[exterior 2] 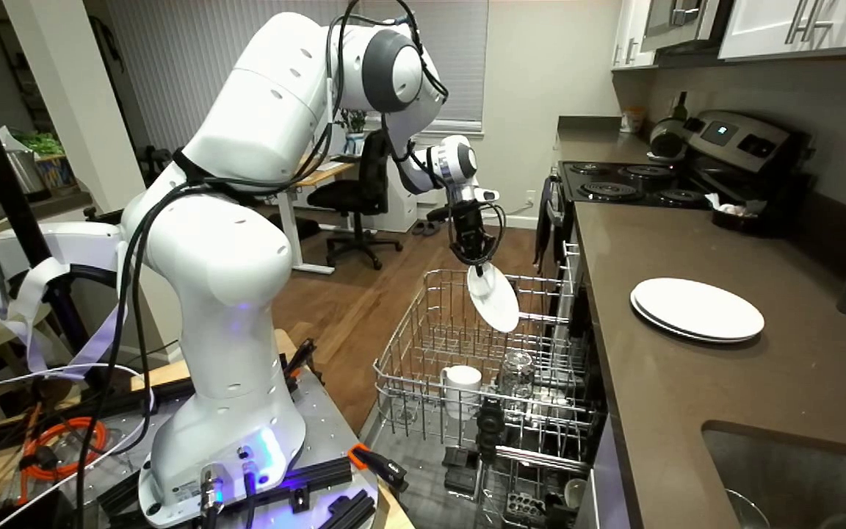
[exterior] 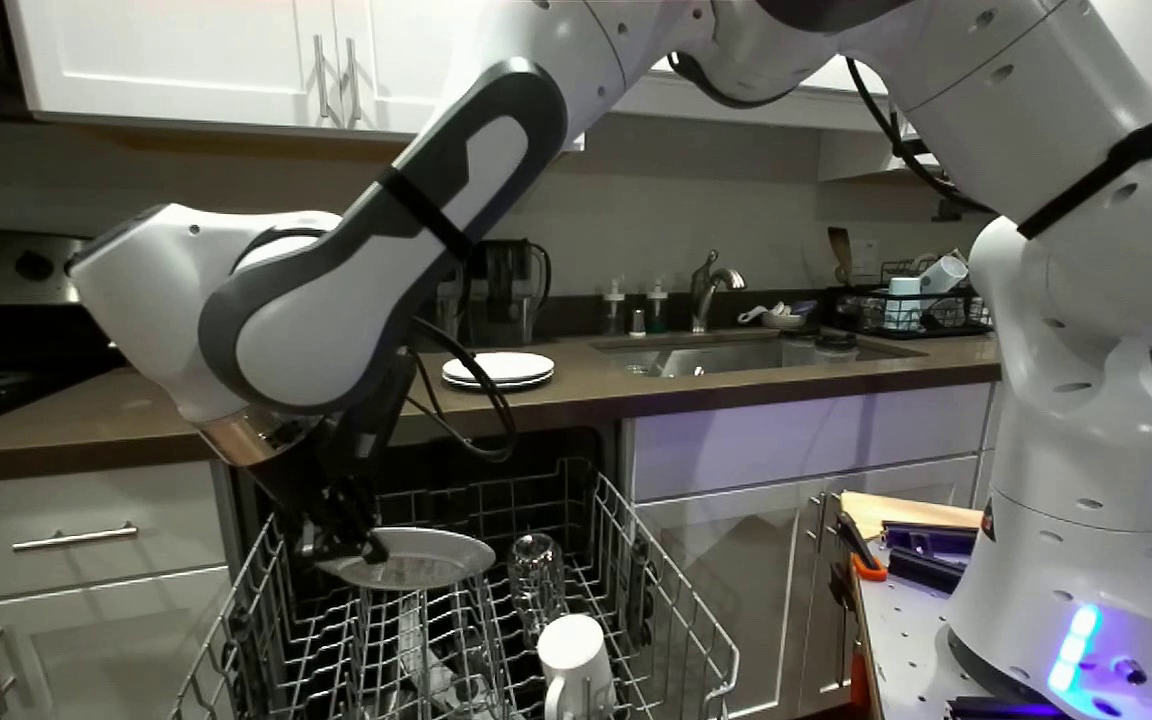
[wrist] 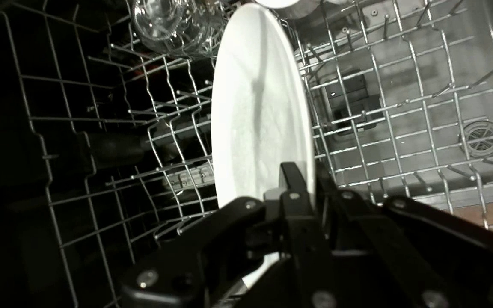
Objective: Put the plate in the dishwasher on its side
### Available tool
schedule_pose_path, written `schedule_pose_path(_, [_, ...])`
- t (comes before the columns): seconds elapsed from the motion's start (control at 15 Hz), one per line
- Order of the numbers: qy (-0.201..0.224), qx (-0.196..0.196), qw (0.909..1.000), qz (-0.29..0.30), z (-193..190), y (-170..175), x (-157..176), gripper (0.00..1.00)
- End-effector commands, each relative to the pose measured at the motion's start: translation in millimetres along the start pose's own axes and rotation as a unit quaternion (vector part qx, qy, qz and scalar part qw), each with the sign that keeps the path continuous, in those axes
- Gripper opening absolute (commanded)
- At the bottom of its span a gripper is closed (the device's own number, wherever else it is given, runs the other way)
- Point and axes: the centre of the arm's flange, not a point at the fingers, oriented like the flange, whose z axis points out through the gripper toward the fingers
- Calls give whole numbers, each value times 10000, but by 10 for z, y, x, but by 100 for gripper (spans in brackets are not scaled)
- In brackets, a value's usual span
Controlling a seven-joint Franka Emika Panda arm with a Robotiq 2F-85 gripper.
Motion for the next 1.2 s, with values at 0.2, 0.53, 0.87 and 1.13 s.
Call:
schedule_pose_path(0.2, [286,401,9840,-1711,-210,-152,-25,3])
schedule_pose_path(0.53, [434,1392,9619,-2315,-329,-197,-205,3])
schedule_pose_path(0.87, [826,2194,9481,-2150,-170,-75,-306,3])
schedule_pose_path(1.13, [1169,2643,9354,-2038,111,-91,-287,3])
